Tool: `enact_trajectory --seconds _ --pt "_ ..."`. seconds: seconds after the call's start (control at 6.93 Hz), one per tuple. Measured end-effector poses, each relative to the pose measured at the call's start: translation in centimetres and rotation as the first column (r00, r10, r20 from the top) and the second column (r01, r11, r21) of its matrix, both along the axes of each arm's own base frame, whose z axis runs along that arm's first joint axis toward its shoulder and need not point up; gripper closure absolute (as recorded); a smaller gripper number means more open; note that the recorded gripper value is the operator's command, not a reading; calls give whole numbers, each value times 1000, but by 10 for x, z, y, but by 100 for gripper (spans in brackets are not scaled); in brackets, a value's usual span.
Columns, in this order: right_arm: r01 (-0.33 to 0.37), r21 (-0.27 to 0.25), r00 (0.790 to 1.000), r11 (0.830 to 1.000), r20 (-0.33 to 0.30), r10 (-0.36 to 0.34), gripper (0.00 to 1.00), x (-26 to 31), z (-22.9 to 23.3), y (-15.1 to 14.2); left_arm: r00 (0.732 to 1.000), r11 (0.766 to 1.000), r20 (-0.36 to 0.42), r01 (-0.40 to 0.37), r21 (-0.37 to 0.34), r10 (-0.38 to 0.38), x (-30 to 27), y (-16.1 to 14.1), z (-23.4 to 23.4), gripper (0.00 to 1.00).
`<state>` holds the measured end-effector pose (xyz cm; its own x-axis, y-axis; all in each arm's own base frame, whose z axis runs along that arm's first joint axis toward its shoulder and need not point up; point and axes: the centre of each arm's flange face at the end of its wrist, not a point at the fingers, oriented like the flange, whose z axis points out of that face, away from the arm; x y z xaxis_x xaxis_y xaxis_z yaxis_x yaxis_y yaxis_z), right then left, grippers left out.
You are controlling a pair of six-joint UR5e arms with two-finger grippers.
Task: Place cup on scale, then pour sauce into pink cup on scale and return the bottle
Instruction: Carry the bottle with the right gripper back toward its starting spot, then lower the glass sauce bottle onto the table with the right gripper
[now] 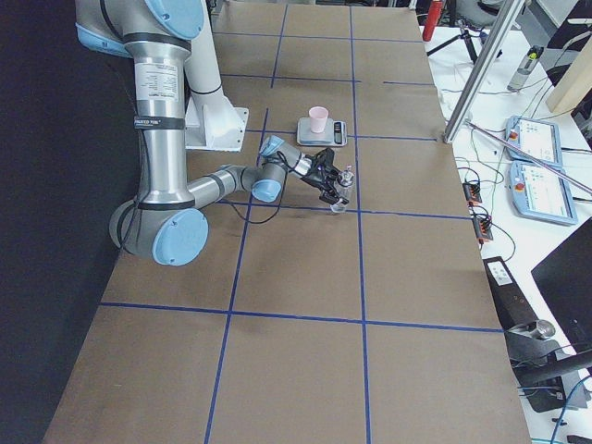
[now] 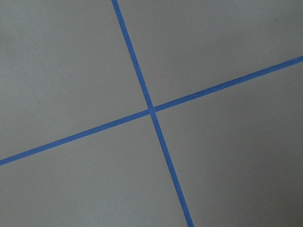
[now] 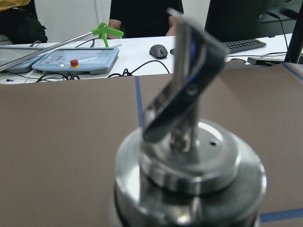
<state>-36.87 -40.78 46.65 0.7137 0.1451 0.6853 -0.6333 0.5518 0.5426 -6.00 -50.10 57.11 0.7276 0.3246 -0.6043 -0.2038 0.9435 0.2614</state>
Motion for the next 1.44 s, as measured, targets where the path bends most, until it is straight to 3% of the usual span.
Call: enact_trajectory --seconds 0.29,1.3,1.44 --pt "9 -23 999 1000 -31 -10 100 0 -8 2 1000 1000 0 0 0 0 0 0 0 0" --pt "41 -35 998 999 -51 -43 100 -12 -5 13 1000 1000 0 0 -1 0 0 0 1 0" --pt "44 -35 998 998 -50 -45 93 -14 -5 14 1000 1000 1 0 -2 0 0 0 1 0"
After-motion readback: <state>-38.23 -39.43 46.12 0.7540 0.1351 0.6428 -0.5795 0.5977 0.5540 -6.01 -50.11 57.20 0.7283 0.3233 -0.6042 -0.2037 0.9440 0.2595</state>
